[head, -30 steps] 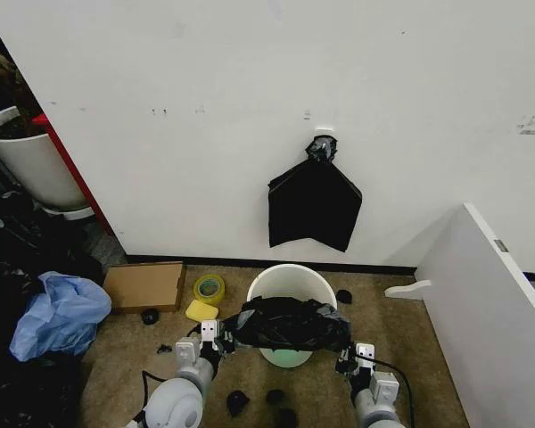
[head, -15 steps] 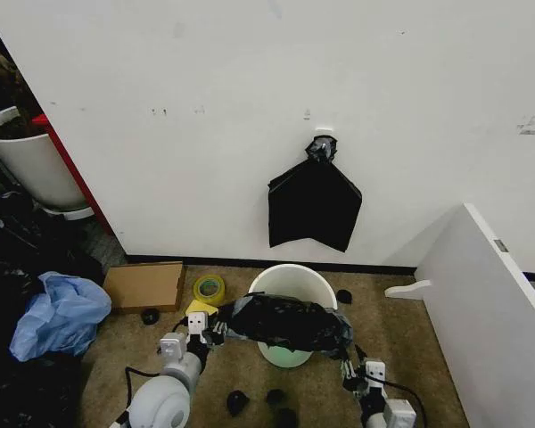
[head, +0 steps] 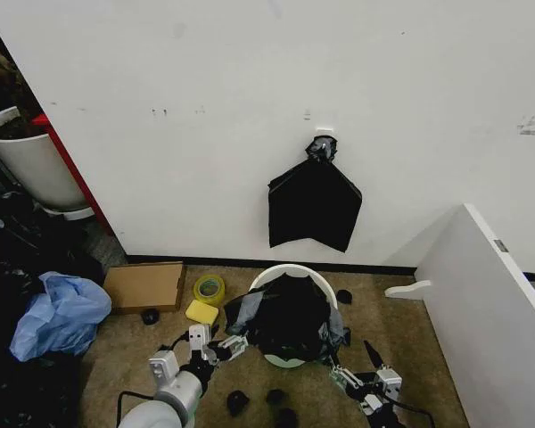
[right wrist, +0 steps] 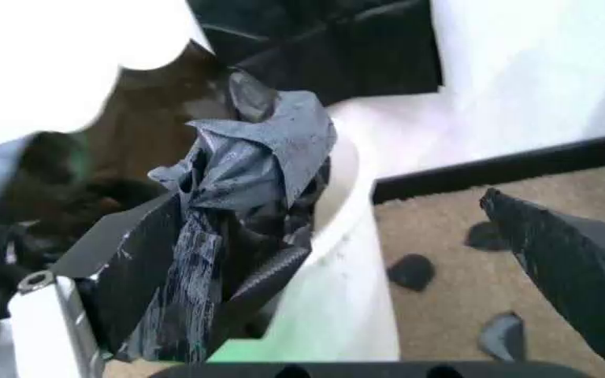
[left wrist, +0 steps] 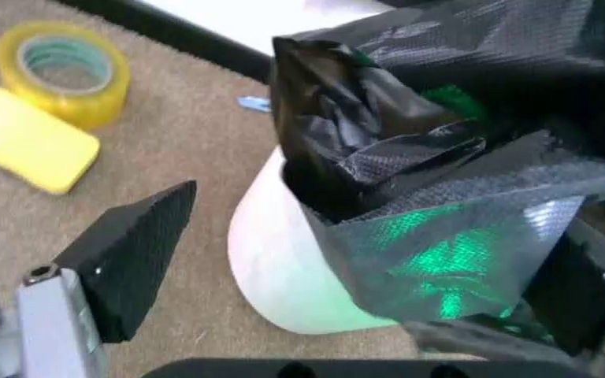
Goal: Place the garbage bag over the trash bin.
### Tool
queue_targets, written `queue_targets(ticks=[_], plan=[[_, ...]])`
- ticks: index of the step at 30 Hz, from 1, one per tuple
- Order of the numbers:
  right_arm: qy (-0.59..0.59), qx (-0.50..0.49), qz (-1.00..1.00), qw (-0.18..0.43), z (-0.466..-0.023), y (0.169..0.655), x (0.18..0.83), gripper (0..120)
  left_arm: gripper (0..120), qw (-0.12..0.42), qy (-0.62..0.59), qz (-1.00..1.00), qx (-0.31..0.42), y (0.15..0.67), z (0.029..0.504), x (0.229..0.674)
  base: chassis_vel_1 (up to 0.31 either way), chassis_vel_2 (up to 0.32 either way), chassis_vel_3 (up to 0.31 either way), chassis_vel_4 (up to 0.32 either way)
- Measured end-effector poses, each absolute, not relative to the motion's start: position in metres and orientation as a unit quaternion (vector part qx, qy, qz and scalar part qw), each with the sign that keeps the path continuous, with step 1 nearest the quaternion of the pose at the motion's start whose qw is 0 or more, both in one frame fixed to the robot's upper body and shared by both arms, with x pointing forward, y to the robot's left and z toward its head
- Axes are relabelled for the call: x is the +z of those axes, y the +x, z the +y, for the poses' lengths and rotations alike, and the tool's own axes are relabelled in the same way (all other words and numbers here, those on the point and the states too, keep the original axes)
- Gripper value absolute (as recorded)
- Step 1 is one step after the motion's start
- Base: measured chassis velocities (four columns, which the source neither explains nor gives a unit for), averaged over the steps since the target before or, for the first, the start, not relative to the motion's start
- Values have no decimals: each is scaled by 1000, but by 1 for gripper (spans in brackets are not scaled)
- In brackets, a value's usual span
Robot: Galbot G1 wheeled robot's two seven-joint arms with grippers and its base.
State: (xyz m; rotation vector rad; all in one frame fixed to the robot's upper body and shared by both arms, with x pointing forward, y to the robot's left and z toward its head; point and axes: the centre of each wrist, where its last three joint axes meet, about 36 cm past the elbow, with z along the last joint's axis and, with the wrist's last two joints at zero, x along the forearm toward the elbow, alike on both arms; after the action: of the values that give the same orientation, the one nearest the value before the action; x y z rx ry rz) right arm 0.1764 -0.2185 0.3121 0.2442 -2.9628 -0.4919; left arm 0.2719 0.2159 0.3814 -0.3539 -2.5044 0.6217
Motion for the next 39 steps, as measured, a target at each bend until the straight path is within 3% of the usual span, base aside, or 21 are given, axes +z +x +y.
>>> queue_targets(ticks=[6, 15, 24, 39], plan=[[77, -177, -980, 48, -232, 180, 318, 100, 100, 250, -106, -933, 237, 287, 244, 387, 0, 0, 0, 0], [67, -166, -984, 24, -263, 187, 302, 100, 100, 205, -90, -964, 142, 292, 287, 385, 0, 0, 0, 0], [84, -169, -982, 19, -265, 176, 297, 100, 100, 194, -101, -969, 112, 278, 268, 362, 0, 0, 0, 0], [123, -169, -978, 18, -225, 172, 361, 100, 100, 159, -138, -966, 153, 249, 242, 402, 0, 0, 0, 0]])
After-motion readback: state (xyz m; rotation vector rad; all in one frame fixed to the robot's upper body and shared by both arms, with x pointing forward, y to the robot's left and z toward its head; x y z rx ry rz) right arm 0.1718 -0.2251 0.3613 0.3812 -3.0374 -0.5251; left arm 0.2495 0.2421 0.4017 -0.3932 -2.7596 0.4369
